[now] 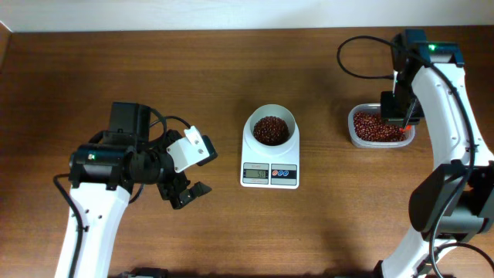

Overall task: Scoop and weigh 50g on scale
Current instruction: 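Move the empty red scoop right back over the bean tub, then carry the red scoop down toward the table front right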

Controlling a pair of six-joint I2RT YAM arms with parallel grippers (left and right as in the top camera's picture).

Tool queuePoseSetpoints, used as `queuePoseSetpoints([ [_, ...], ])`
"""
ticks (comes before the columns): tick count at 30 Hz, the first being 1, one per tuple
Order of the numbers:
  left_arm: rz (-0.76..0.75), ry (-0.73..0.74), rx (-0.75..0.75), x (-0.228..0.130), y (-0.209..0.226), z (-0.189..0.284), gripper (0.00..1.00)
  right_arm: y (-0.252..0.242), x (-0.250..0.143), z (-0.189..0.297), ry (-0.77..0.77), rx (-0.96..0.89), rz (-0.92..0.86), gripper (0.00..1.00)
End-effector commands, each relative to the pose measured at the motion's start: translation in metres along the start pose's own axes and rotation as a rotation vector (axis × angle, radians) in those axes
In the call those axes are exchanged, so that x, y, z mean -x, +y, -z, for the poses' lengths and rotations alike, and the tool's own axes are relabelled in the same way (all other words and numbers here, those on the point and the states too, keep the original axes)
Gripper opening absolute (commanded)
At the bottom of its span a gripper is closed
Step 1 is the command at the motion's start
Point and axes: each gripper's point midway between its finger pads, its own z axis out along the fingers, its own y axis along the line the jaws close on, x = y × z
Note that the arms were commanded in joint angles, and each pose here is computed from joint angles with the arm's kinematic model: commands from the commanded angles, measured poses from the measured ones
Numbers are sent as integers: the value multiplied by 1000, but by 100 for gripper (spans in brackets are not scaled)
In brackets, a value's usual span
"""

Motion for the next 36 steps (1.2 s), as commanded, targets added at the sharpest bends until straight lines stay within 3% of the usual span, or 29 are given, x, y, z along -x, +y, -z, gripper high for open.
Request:
queuePoseSetpoints([
  [1, 2, -11, 13, 3, 2, 4, 99, -15, 13, 43, -135, -13, -140, 4],
  [3, 2, -11, 13, 3, 2, 4, 99, -17, 17, 67, -202, 26, -199, 4],
  [7, 2, -11, 13, 3, 2, 4, 99, 10, 23, 131, -345, 311, -213, 4],
  [11, 2, -11, 13, 3, 2, 4, 99, 42, 2, 169, -353, 561, -161, 4],
  [21, 2, -11, 13, 3, 2, 4, 99, 72, -22, 165, -270, 567, -75, 4],
  [28, 2, -11, 12, 3, 2, 4, 99, 78, -25, 119, -195, 479, -65, 4],
  [36, 2, -11, 13, 3, 2, 4, 99, 87, -56, 75, -152, 485, -53, 4],
])
